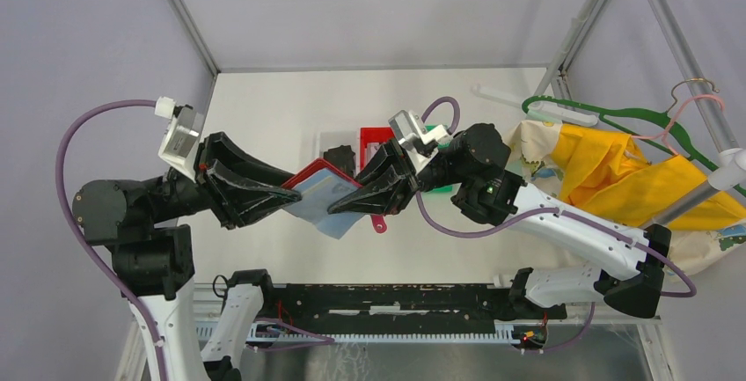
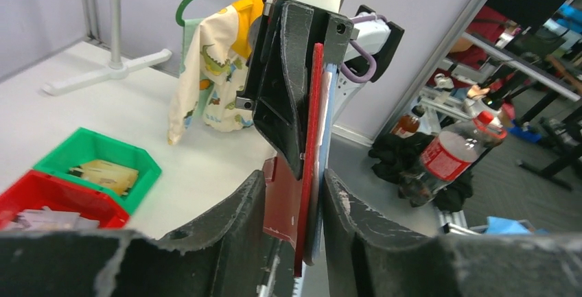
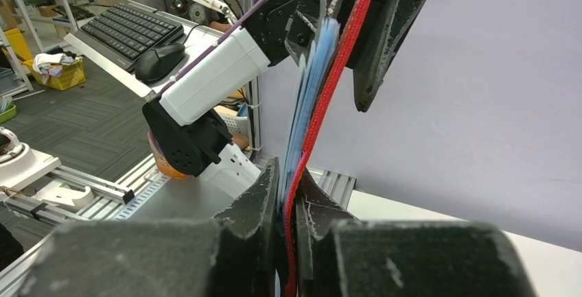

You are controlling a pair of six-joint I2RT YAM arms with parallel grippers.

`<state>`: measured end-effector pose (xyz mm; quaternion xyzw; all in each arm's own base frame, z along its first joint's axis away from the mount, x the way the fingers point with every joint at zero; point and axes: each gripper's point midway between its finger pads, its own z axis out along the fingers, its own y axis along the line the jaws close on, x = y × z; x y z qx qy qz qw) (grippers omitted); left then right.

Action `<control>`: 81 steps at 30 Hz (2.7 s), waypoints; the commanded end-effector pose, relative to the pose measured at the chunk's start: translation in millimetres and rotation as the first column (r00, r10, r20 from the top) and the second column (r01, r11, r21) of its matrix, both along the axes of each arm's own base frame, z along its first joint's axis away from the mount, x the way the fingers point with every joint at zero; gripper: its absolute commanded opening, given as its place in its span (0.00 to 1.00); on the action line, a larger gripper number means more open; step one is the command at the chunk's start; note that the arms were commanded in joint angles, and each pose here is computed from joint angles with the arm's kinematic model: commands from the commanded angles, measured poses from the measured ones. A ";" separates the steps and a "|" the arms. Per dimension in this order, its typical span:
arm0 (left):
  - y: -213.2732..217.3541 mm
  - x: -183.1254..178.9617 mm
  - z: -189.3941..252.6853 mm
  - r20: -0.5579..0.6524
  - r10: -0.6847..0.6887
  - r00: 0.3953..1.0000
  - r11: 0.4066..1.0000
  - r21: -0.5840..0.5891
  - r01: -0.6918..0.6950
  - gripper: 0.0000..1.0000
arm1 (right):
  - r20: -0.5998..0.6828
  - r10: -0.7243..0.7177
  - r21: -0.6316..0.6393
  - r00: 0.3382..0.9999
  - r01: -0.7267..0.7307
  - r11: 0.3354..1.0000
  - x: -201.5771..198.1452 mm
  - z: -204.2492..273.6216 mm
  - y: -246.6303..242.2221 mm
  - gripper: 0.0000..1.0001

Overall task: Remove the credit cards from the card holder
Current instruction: Remove the credit card from the card holder.

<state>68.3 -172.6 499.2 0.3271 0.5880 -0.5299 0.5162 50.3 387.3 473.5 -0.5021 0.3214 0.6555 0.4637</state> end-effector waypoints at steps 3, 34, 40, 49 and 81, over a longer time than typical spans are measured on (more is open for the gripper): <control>-0.5 13.8 3.5 -0.142 -0.010 0.990 0.997 -0.076 -0.001 0.40 | 0.096 0.041 0.111 0.995 -0.052 0.992 -18.6 32.1 -15.7 0.00; -0.9 -11.5 -4.3 0.117 -0.001 0.993 0.999 0.035 -0.003 0.39 | 0.053 0.002 0.078 0.999 -0.006 0.997 0.2 37.9 9.2 0.00; 0.6 -10.0 -6.2 0.155 0.016 0.988 0.998 0.064 -0.026 0.39 | 0.055 0.009 0.080 0.998 -0.013 0.997 -2.0 36.2 6.8 0.00; 0.1 -12.2 -2.1 0.169 -0.006 0.986 0.997 0.076 -0.007 0.02 | 0.076 0.022 0.123 0.997 -0.031 0.992 -8.8 37.5 -2.8 0.35; 0.1 18.0 -17.3 -0.139 -0.019 0.990 1.000 0.008 0.020 0.06 | -0.081 -0.105 -0.046 0.991 0.101 0.994 31.7 12.3 -2.0 0.74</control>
